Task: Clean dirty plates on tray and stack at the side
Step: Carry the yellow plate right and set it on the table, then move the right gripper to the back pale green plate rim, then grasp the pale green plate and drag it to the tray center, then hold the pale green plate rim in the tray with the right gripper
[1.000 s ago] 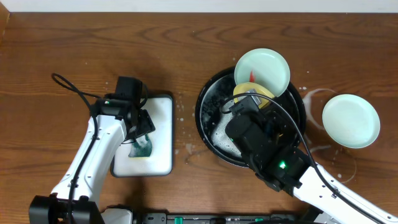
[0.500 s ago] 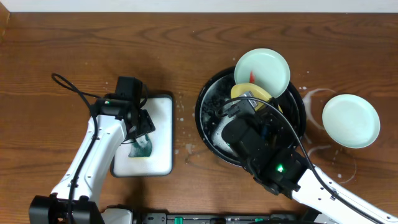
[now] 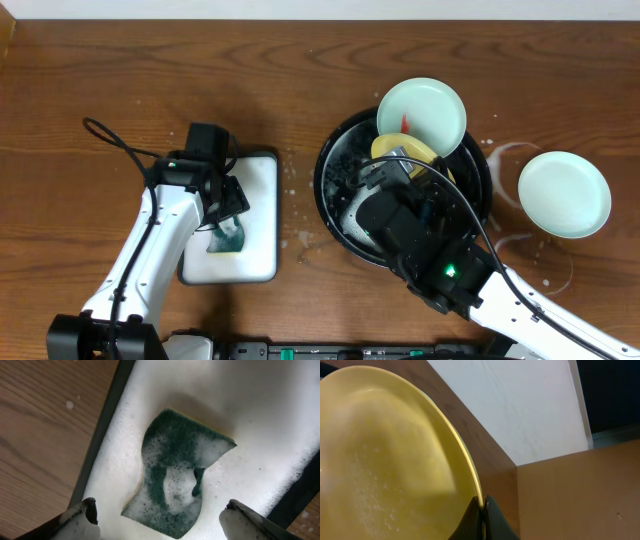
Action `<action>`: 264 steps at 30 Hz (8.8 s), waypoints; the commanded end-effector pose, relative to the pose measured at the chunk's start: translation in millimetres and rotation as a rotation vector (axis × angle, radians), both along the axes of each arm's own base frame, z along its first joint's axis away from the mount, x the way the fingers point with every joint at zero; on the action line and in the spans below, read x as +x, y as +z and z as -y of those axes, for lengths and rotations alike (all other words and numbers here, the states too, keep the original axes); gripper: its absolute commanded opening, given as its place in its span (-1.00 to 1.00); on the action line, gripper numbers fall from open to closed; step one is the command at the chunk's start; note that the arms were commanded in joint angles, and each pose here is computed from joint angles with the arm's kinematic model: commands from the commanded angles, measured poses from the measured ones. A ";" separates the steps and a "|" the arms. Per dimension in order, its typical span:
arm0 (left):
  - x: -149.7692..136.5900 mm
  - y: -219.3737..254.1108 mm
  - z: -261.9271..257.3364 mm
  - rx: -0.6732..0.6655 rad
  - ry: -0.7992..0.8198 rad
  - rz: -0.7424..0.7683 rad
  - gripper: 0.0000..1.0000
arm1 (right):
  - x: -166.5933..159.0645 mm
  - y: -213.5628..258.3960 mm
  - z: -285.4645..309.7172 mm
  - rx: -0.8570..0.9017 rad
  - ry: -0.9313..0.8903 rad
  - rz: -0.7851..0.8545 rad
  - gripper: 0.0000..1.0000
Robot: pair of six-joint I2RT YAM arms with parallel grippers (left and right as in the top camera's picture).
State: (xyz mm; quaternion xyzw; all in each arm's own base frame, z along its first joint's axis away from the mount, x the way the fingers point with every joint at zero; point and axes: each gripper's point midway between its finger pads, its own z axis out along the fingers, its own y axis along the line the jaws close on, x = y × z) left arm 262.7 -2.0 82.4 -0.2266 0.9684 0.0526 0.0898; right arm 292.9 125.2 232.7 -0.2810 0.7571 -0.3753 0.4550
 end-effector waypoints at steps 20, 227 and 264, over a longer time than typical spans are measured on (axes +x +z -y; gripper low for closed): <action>-0.8 -0.4 -1.8 0.003 -0.001 -0.002 0.65 | -0.5 15.7 3.1 0.050 -0.032 0.056 -0.98; -0.8 -0.4 -1.8 0.003 -0.001 -0.002 0.66 | 100.4 -206.7 2.2 0.609 0.274 -0.708 -0.33; -0.8 -0.4 -1.8 0.003 -0.001 -0.002 0.66 | -37.6 -261.1 64.0 0.827 -0.741 -1.072 -0.98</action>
